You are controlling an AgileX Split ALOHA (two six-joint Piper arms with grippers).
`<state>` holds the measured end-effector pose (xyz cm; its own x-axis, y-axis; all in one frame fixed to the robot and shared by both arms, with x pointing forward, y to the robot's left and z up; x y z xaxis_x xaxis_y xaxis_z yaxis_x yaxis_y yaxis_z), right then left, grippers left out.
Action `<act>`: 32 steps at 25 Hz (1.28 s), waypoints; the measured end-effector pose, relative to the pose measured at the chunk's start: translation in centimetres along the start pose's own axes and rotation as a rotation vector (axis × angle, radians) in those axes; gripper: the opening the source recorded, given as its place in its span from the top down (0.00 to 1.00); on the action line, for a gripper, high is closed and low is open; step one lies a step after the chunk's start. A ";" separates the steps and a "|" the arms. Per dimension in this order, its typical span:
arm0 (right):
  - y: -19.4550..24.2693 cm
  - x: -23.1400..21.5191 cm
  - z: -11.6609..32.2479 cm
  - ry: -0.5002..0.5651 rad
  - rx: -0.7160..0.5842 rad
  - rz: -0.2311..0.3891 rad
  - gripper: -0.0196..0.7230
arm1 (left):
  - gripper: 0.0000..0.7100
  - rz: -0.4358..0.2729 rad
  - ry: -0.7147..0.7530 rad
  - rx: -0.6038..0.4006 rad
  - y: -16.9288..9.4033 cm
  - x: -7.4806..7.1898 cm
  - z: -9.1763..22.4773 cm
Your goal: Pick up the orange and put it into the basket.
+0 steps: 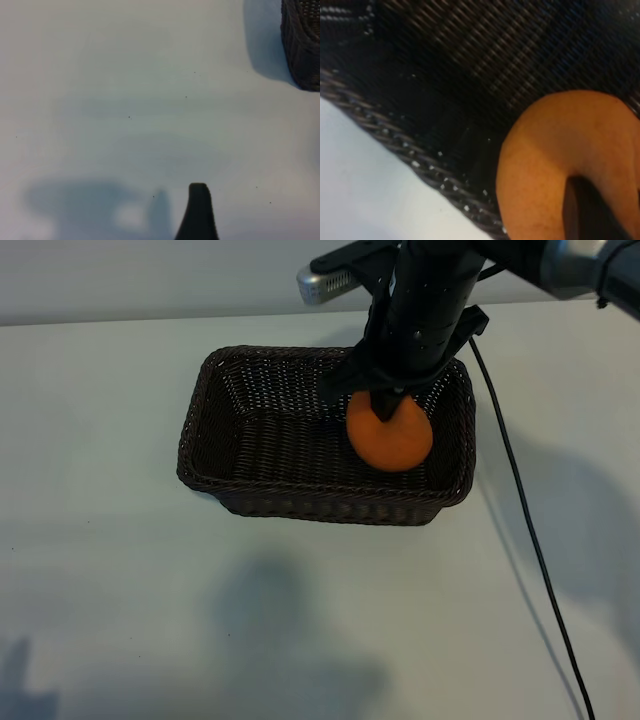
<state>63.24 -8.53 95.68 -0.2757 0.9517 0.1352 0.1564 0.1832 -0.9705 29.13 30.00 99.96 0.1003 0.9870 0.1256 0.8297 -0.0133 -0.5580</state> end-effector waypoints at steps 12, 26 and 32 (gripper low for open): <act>7.2 -0.8 0.1 -0.004 0.100 0.023 0.86 | 0.17 0.000 0.000 0.000 0.0 0.0 0.0; 6.8 -0.7 0.0 -0.008 0.109 0.022 0.55 | 0.17 0.000 -0.005 0.002 0.0 0.0 0.0; 3.8 0.3 -2.6 -0.015 0.014 -0.005 0.18 | 0.17 0.000 0.000 0.002 0.0 0.0 0.0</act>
<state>66.26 -6.88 92.52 -0.2909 0.9469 0.1372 0.1415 0.1844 -0.9726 29.15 30.00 99.89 0.1006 0.9870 0.1254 0.8286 -0.0133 -0.5597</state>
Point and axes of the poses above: a point on each arm's last joint axis where the gripper is mounted, y pointing out along that axis toward the gripper, x along the wrist's bending axis when the last joint is at zero, z = x × y, the point moved 8 cm from there along y, pointing out along that axis toward the gripper, and after that the axes turned 9 degrees about y, right-handed, at the moved point
